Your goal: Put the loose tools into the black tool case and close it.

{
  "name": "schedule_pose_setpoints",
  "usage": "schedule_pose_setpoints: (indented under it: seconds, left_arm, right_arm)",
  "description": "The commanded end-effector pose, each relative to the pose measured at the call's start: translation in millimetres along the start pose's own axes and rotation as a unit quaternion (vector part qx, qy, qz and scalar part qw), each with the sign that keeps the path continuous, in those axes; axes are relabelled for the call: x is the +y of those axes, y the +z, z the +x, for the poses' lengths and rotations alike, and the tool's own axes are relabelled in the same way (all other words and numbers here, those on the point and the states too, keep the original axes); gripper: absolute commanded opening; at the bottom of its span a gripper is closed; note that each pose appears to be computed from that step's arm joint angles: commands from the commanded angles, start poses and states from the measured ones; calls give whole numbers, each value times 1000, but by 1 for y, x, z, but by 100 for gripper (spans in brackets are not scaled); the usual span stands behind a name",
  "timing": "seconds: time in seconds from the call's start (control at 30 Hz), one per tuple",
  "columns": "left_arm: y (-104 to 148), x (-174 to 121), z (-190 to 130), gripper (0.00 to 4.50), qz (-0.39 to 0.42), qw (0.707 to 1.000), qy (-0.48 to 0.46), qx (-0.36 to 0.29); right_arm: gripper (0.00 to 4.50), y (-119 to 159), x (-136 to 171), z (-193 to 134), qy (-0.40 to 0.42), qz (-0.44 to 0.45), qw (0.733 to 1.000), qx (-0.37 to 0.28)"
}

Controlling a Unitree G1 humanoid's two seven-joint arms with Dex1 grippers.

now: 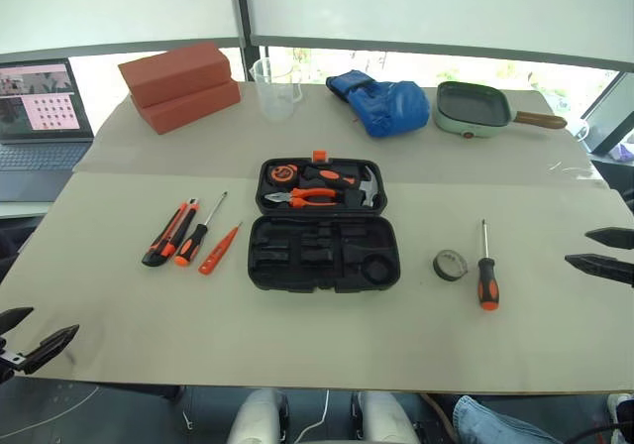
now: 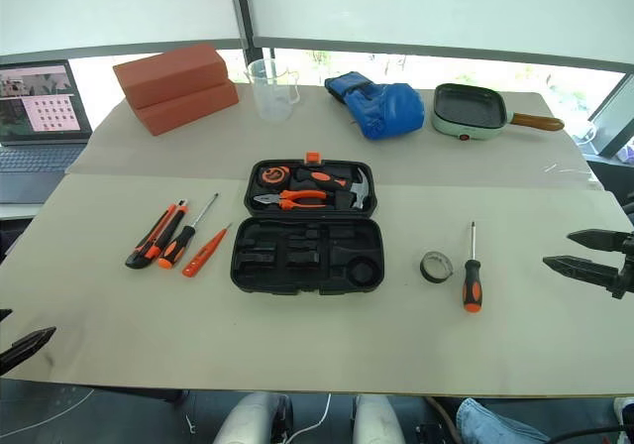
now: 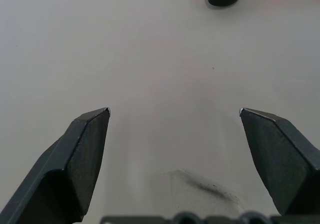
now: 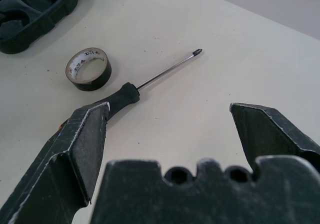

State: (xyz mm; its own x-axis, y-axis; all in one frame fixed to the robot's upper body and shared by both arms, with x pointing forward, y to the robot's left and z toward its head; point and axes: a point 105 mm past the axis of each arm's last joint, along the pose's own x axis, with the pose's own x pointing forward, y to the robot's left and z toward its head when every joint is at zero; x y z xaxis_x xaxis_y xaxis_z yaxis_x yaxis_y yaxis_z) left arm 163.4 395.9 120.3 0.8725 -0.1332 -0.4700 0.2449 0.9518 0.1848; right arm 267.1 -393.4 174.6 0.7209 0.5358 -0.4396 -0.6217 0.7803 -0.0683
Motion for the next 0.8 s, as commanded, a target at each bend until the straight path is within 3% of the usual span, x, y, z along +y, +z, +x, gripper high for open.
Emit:
schedule_pose_setpoints:
  seconds: [0.03,0.17,0.33,0.6,0.8]
  left_arm:
    - [7,-2,1,447,13,1000,1,-3]
    - [20,-5,19,447,25,1000,16,-3]
    - [85,-44,60,447,21,998,-45,-34]
    - [135,-74,103,447,-15,998,-66,6]
    - [142,-87,128,447,17,996,-77,37]
  right_arm:
    - [450,8,-2,-5,-4,-23,1000,-10]
    - [450,6,-7,-4,-33,-49,998,-12]
    - [450,44,9,8,-24,-102,991,-81]
    - [450,95,99,36,97,-150,973,-148]
    - [450,123,166,52,180,-188,946,-194]
